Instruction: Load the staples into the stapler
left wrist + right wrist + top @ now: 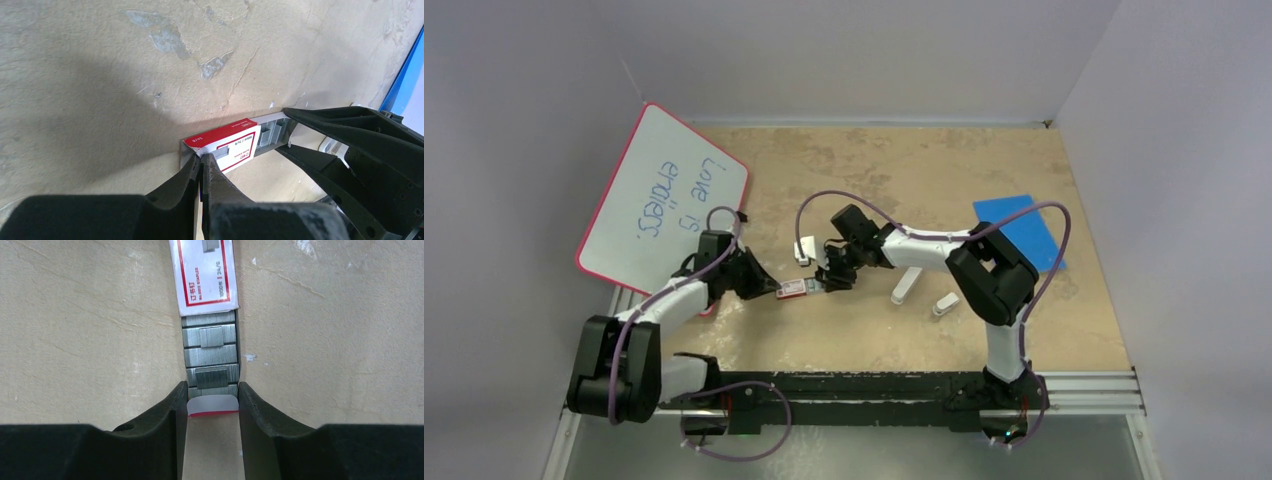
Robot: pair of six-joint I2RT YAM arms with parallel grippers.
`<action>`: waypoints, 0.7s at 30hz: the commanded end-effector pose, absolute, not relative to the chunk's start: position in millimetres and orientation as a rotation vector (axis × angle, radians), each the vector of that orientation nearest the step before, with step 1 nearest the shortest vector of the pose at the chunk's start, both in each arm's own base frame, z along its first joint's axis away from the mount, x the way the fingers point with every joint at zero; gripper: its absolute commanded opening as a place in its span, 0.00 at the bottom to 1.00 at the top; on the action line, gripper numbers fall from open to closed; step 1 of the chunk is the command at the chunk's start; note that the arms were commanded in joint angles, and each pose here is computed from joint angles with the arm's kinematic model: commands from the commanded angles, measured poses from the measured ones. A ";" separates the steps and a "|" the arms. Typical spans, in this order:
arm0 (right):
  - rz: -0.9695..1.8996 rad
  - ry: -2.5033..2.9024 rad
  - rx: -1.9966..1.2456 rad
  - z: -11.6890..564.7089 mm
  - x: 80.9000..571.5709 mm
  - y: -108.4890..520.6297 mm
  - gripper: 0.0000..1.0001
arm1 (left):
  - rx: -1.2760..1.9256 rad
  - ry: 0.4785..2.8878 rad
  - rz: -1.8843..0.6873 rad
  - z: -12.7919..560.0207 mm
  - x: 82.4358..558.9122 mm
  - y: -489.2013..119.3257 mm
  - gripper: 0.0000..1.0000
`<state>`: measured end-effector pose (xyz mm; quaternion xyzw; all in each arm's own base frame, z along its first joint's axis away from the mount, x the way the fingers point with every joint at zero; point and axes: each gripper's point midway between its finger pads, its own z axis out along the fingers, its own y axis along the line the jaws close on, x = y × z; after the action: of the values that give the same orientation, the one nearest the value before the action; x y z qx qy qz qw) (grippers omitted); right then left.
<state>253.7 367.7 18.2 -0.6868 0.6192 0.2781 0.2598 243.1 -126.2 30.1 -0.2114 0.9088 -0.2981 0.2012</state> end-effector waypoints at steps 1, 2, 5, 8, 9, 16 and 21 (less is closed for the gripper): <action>0.648 1.800 -1.920 5.8 254.0 334.9 0.34 | -0.616 2.510 -0.715 30.4 247.9 -109.9 0.00; 0.641 1.803 -1.917 6.0 255.8 333.9 0.34 | -0.622 2.509 -0.706 30.8 247.6 -108.7 0.00; 0.623 1.820 -1.892 7.7 263.3 330.3 0.38 | -0.640 2.501 -0.692 32.4 246.3 -106.4 0.00; 0.619 1.839 -1.857 11.3 268.7 331.9 0.47 | -0.659 2.496 -0.655 34.2 246.5 -101.6 0.04; 0.620 1.849 -1.836 12.8 270.5 333.5 0.51 | -0.663 2.495 -0.650 35.5 246.7 -101.0 0.07; 0.731 1.784 -1.738 51.2 270.4 354.5 0.73 | -0.645 2.471 -0.664 57.3 252.2 -102.4 0.32; 0.768 1.738 -1.563 105.3 285.2 364.9 0.83 | -0.624 2.452 -0.674 77.7 258.7 -103.6 0.42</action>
<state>269.0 351.2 31.7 -0.6427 0.6709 0.2676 0.2552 240.5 -104.0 45.5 -0.2377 0.9150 -0.2383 0.2223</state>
